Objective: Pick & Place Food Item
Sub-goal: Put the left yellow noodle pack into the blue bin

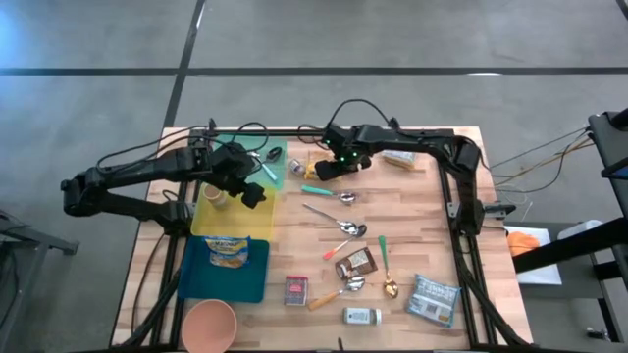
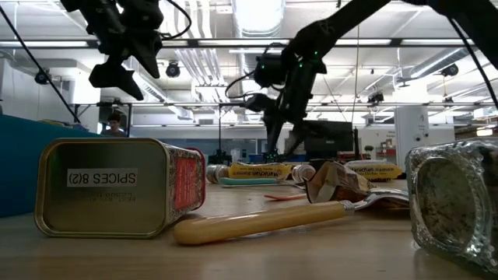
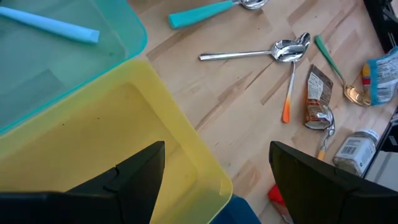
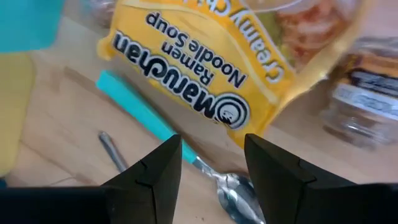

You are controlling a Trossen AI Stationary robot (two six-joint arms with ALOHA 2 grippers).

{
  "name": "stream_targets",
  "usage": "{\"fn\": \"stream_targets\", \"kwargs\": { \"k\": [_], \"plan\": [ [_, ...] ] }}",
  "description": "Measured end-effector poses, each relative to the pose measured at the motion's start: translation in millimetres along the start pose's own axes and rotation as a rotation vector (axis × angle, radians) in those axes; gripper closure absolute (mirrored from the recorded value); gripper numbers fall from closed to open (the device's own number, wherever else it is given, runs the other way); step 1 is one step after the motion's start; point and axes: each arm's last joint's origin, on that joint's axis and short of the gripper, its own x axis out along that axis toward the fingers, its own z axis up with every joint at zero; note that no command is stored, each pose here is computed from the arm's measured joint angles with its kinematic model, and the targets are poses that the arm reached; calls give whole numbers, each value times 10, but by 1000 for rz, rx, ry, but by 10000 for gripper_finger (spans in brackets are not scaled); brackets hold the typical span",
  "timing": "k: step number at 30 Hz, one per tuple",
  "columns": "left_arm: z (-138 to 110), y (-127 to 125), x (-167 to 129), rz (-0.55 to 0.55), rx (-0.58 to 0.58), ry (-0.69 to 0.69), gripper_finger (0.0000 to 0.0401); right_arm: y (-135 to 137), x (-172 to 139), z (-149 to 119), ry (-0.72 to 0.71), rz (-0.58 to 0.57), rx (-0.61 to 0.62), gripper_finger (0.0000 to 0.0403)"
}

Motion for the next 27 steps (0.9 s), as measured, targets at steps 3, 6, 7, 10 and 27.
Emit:
{"fn": "stream_targets", "kwargs": {
  "k": [3, 6, 7, 10, 27],
  "plan": [
    [0, 0, 0, 0, 0, 0, 107, -8, 44, 8, 2, -6, 0, 230],
    [0, 0, 0, 0, 0, 1, 107, -33, 24, 21, -20, -21, -2, 230],
    [-1, 0, 0, 0, 0, 1, 107, -45, 14, 24, -22, -24, -1, 230],
    [-1, 1, -1, 0, 1, 1, 107, -59, -55, 36, -37, -14, 1, 230],
    [-1, 1, 0, 1, 4, 2, 107, -403, 297, -105, -65, 199, 97, 230]
  ]
}}
